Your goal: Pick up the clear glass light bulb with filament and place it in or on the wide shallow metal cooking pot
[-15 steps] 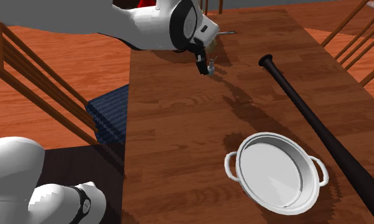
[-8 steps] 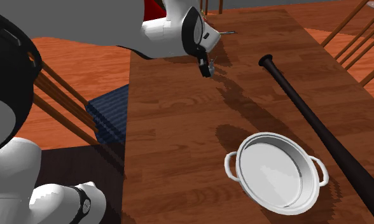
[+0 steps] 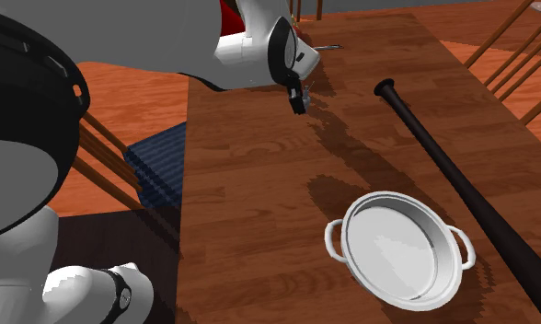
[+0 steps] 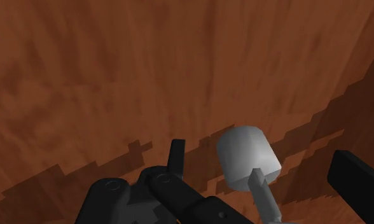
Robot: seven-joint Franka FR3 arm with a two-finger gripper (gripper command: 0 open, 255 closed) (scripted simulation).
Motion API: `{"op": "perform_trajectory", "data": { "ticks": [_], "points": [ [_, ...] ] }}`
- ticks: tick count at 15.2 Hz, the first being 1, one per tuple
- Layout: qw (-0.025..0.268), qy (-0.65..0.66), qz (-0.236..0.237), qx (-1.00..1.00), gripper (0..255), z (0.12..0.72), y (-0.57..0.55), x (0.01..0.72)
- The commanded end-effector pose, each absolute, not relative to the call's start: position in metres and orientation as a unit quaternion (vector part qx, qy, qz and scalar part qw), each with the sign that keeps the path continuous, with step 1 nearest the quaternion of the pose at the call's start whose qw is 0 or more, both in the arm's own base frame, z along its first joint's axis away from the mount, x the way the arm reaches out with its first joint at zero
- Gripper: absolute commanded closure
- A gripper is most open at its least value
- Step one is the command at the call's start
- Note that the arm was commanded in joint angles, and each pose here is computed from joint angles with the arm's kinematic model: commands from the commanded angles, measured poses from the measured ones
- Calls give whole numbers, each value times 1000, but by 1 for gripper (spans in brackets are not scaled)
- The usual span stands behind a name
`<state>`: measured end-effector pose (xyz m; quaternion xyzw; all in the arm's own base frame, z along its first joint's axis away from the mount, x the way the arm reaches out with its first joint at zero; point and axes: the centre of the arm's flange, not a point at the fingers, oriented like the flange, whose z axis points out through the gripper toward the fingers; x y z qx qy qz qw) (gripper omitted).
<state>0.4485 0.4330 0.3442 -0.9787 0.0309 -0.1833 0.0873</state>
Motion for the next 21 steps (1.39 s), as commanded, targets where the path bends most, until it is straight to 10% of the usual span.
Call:
{"op": "perform_trajectory", "data": {
  "ticks": [1, 2, 21],
  "points": [
    [87, 31, -183, -979, 0, 344, 433, 449],
    [87, 31, -183, -979, 255, 344, 433, 449],
    [87, 31, -183, -979, 255, 397, 433, 449]
  ]
}}
